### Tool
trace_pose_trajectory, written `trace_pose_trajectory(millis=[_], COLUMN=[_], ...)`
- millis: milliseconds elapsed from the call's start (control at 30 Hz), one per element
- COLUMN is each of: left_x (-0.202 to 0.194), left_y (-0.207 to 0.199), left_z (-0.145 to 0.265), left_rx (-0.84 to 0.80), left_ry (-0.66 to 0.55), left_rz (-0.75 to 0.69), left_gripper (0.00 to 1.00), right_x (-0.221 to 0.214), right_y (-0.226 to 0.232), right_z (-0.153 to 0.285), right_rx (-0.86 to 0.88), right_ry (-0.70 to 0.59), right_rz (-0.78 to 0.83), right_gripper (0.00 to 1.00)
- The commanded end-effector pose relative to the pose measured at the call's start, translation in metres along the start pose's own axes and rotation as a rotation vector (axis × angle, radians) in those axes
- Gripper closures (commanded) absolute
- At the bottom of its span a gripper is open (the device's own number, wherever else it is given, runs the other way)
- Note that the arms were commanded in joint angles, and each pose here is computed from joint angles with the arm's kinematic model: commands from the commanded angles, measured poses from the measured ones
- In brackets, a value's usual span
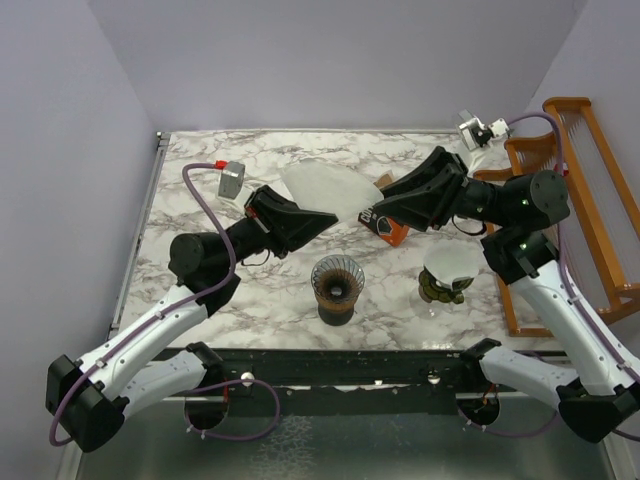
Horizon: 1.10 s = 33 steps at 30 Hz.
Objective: Place the coffee filter in the dripper
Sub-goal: Pick up the coffee filter from the coffee filter holder.
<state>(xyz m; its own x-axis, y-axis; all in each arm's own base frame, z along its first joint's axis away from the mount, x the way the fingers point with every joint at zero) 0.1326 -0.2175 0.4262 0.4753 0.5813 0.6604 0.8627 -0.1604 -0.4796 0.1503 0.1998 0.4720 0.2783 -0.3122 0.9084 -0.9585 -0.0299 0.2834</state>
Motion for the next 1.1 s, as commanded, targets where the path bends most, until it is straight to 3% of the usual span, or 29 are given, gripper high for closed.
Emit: trace_pose_trajectory(millis=[0, 233, 433, 533, 700, 900, 1067], left_x=[-0.007, -0.013, -0.003, 0.004, 0.016, 0.011, 0.01], left_y=[0.011, 0.022, 0.03, 0.033, 0.046, 0.067, 0.083], left_z=[0.007, 0.018, 0.029, 0.038, 0.058, 0.075, 0.082], left_rx=[0.054, 0.156, 0.315, 0.379, 0.516, 0.493, 0.486], left_ry=[0.045, 0.138, 0.233, 0.241, 0.239, 0.374, 0.447], left_rz=[-0.046, -0.169, -0.397, -0.52, -0.769, -1.085, -1.258], left_gripper=[1.0, 1.0, 1.0, 1.0, 1.0, 1.0, 1.0], right_x=[0.0, 0.006, 0.01, 0.005, -0.013, -0.03, -0.046], right_y=[0.001, 0.002, -0.005, -0.014, -0.033, -0.041, -0.061], right_z=[0.006, 0.018, 0.028, 0.029, 0.027, 0.026, 0.022], right_rx=[-0.084, -0.242, -0.386, -0.435, -0.462, -0.451, -0.486], right_ry=[0.028, 0.061, 0.064, 0.063, 0.109, 0.069, 0.126], right_rz=[0.057, 0.16, 0.205, 0.165, 0.094, 0.013, -0.083], right_gripper=[0.59, 0.43, 0.35, 0.3, 0.29, 0.24, 0.26])
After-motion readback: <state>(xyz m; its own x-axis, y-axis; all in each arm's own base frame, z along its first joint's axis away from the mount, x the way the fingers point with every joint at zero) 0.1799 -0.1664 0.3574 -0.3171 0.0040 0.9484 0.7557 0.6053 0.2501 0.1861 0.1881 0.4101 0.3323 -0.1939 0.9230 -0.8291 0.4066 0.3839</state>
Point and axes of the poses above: each gripper's point midway between its finger pads, its own z axis back along the fingers, its own y axis along the line the jaws close on, x = y × z, the point moved 7 cm from there along z, back along the fingers, and after that the axes turned 3 degrees about z, right-handed, at the moved point
